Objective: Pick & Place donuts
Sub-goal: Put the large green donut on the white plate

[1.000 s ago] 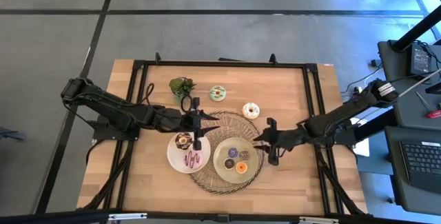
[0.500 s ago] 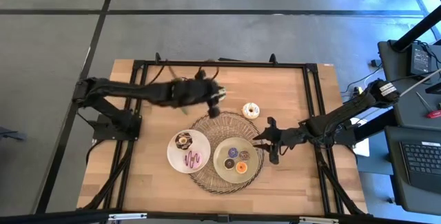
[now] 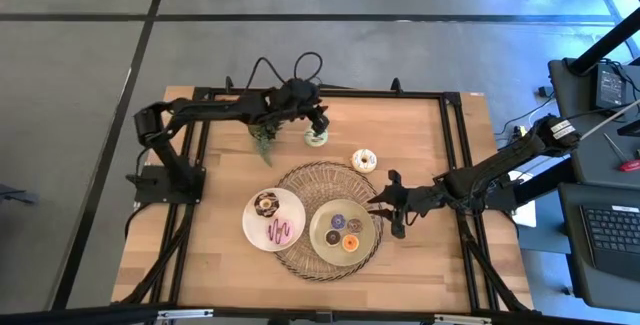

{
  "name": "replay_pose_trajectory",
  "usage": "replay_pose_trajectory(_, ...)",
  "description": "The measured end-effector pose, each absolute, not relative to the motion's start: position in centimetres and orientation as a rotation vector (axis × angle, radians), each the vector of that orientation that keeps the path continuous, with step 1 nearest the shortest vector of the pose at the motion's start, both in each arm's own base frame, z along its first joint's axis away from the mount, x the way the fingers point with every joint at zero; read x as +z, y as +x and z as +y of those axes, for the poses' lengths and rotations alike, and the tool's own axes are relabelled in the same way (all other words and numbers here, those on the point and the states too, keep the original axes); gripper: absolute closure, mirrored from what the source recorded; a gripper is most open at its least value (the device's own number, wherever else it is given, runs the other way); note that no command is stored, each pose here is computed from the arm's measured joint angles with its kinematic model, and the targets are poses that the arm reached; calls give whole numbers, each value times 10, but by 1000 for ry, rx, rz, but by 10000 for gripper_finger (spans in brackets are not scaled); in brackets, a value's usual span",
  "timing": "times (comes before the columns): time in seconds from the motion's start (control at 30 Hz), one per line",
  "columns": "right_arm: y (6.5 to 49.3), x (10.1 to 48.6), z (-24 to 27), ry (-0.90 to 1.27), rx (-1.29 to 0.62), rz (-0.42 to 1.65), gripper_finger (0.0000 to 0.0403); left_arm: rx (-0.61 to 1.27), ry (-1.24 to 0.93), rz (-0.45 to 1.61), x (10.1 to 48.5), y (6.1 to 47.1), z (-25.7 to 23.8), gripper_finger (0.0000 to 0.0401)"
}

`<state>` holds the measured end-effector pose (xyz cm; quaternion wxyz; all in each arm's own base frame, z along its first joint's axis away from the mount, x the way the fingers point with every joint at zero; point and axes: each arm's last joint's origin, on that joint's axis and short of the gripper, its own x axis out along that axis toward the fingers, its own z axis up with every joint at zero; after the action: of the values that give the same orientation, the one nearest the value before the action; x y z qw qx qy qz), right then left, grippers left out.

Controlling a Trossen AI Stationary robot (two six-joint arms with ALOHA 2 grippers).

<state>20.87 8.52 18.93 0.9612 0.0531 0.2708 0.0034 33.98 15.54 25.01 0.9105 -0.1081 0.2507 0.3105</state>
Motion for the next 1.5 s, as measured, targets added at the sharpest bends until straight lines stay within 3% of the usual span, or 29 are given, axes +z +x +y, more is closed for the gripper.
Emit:
replay_pose_trajectory(0.2,208,188,85,102,5,562,265,656,-387,503,237,339,170,257)
replay_pose_trajectory(0.63,206,185,84,87,-4,601,265,636,-458,575,229,338,164,177)
replay_pose_trajectory(0.8,206,185,84,88,-4,601,265,577,-450,587,229,343,155,176)
replay_pose_trajectory(1.07,206,185,84,88,-4,601,265,764,-494,725,217,333,145,179)
replay_pose_trajectory(1.27,206,185,84,88,-4,601,265,799,-522,729,211,336,141,180)
replay_pose_trajectory(1.5,206,185,84,92,-4,598,265,822,-553,829,167,348,145,182)
